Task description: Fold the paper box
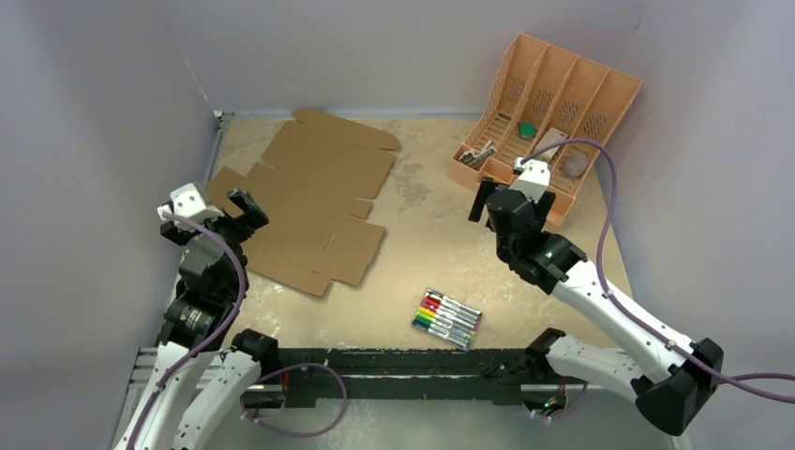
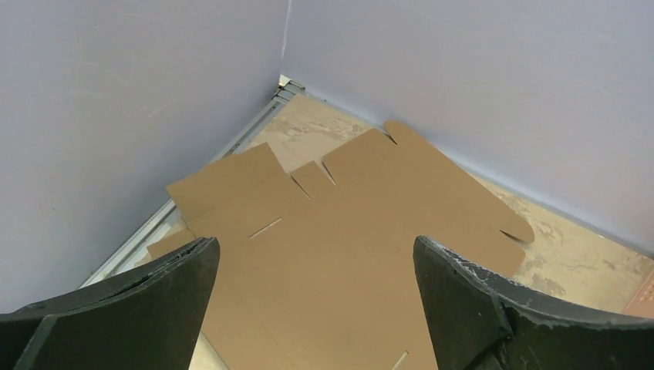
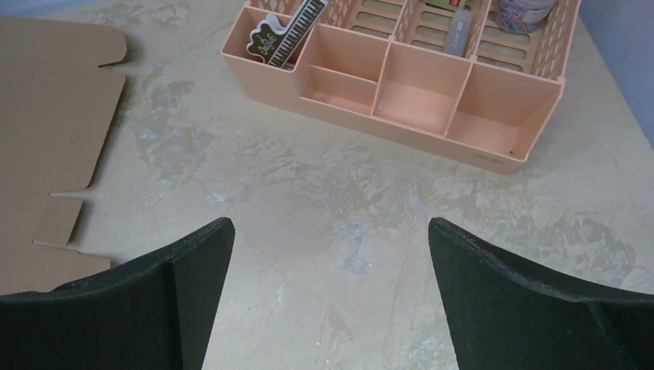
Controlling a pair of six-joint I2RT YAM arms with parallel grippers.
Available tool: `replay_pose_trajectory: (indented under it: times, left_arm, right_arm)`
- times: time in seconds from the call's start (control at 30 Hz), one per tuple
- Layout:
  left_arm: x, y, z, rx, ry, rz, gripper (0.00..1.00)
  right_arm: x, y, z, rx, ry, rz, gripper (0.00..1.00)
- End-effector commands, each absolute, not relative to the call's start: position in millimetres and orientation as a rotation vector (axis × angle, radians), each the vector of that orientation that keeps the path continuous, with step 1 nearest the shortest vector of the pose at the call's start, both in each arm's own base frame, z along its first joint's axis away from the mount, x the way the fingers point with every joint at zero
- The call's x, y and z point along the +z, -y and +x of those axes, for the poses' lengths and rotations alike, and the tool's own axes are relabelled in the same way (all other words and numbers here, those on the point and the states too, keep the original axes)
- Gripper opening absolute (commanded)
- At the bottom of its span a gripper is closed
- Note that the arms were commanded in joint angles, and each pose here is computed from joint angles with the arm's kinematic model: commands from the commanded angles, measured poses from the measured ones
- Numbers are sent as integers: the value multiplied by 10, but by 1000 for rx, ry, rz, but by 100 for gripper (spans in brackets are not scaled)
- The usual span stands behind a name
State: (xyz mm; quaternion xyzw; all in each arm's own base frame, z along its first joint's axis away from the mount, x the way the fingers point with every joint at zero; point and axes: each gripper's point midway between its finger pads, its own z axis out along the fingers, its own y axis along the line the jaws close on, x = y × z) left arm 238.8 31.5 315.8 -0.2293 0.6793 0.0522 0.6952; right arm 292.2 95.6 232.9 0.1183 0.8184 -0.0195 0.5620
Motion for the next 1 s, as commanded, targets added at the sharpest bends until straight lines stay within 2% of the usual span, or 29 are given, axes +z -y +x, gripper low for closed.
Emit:
replay_pose_trajectory:
  times: [0.0,0.23,0.43,0.6,0.97]
  left_arm:
    - [3223,-351,2364,117,-1484,-535,97]
    - [3165,-339,2421,132,-1495,-531,97]
    - [2887,-221,2569,144,-1572,-462,97]
    - [2510,-32,2759,102,-1649,-403,98]
    - [2382,58,2857,117,-1713,-331,98]
  right_arm:
    - [2356,-935,2961,-66,-1912,280,99]
    - [2331,-1018,3084,-90,-1918,218,99]
    - [2228,-1107,3365,-53,-1964,197,99]
    - [2170,-1135,3746,48,-1961,229,99]
    - [1940,-1124,4626,176,-1936,373,99]
